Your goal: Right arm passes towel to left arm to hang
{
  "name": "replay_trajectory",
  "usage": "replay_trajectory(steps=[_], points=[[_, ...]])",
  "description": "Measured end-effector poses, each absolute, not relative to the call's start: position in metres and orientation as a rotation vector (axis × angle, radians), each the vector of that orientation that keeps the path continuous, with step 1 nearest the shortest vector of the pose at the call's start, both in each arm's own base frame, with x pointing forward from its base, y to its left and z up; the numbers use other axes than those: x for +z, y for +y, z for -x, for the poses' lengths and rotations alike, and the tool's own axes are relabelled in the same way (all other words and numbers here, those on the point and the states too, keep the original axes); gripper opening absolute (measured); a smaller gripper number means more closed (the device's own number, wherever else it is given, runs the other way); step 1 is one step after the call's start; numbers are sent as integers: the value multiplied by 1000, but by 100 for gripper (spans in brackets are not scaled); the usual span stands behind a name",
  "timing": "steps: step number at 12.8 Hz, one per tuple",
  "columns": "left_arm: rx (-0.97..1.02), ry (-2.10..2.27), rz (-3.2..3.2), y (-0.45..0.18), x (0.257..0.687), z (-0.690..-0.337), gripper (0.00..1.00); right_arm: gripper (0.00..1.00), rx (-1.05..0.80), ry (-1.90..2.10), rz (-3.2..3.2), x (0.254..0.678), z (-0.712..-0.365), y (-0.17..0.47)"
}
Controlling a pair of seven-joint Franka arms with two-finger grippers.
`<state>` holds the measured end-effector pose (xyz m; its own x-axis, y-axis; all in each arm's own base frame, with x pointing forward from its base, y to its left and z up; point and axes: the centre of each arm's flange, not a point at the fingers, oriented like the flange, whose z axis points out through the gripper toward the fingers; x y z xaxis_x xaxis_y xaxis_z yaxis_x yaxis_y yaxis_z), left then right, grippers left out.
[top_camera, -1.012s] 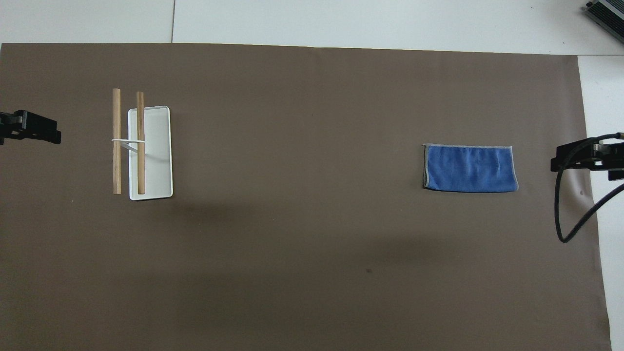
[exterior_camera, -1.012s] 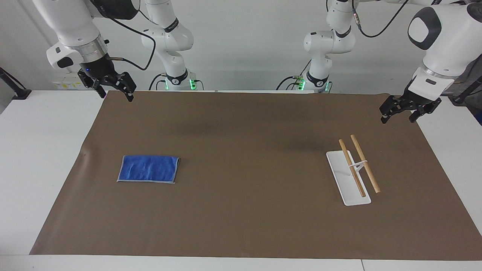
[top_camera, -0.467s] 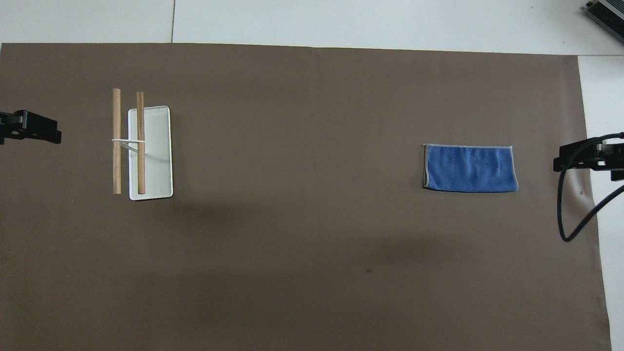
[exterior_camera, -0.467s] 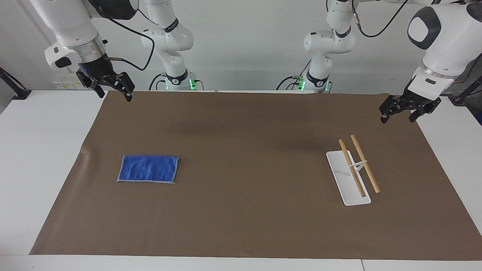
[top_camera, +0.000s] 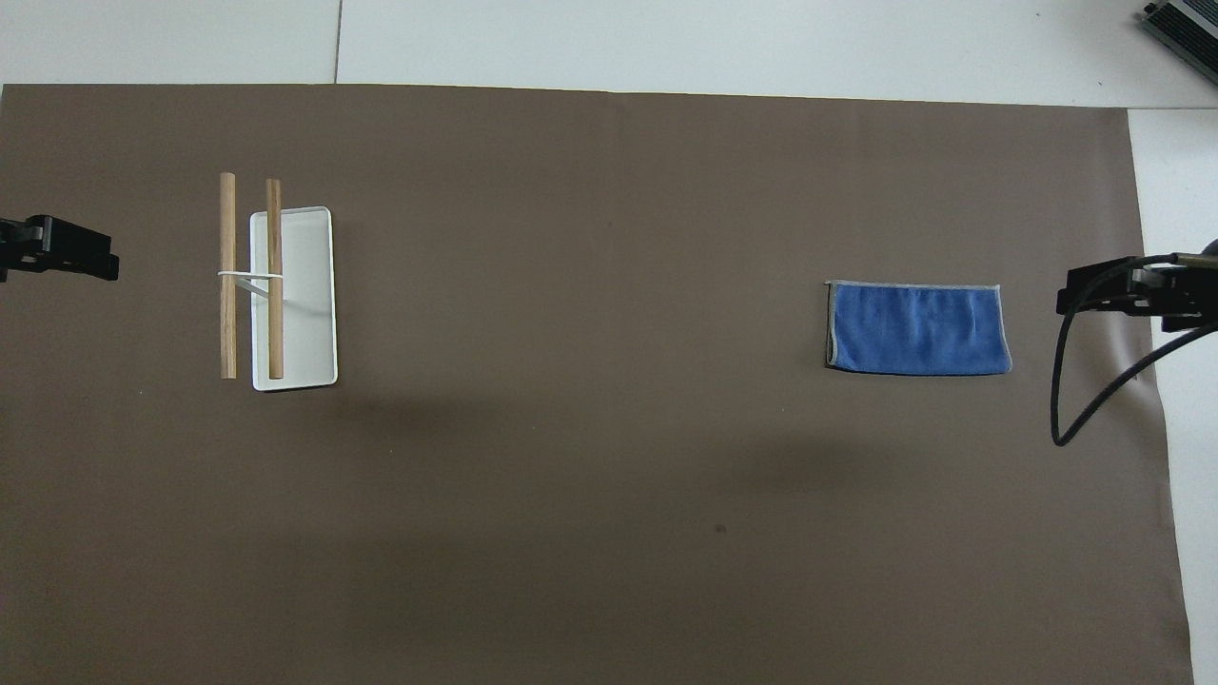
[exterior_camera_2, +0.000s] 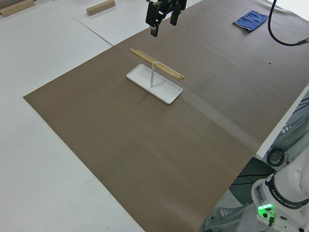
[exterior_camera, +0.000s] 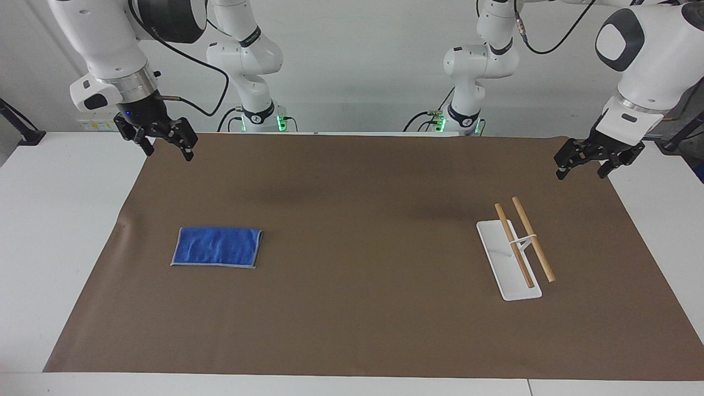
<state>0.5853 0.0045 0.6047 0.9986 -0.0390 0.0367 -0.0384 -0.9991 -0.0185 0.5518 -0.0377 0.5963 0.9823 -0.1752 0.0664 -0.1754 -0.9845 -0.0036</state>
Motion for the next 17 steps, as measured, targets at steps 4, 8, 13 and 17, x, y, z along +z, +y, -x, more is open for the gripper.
replay_trajectory(steps=[4, 8, 13, 17], points=[[-64, 53, 3122, 7, 605, -586, 100, 100, 181, -283, -3123, 550, -558, -41], [-83, 33, 3121, 14, 604, -587, 100, 100, 240, -340, -3111, 498, -556, -62], [-92, 11, 3121, 16, 600, -587, 100, 100, 249, -217, -3107, 442, -566, -75], [-97, 9, 3122, 16, 601, -585, 100, 100, 227, -194, -3104, 407, -577, -78]])
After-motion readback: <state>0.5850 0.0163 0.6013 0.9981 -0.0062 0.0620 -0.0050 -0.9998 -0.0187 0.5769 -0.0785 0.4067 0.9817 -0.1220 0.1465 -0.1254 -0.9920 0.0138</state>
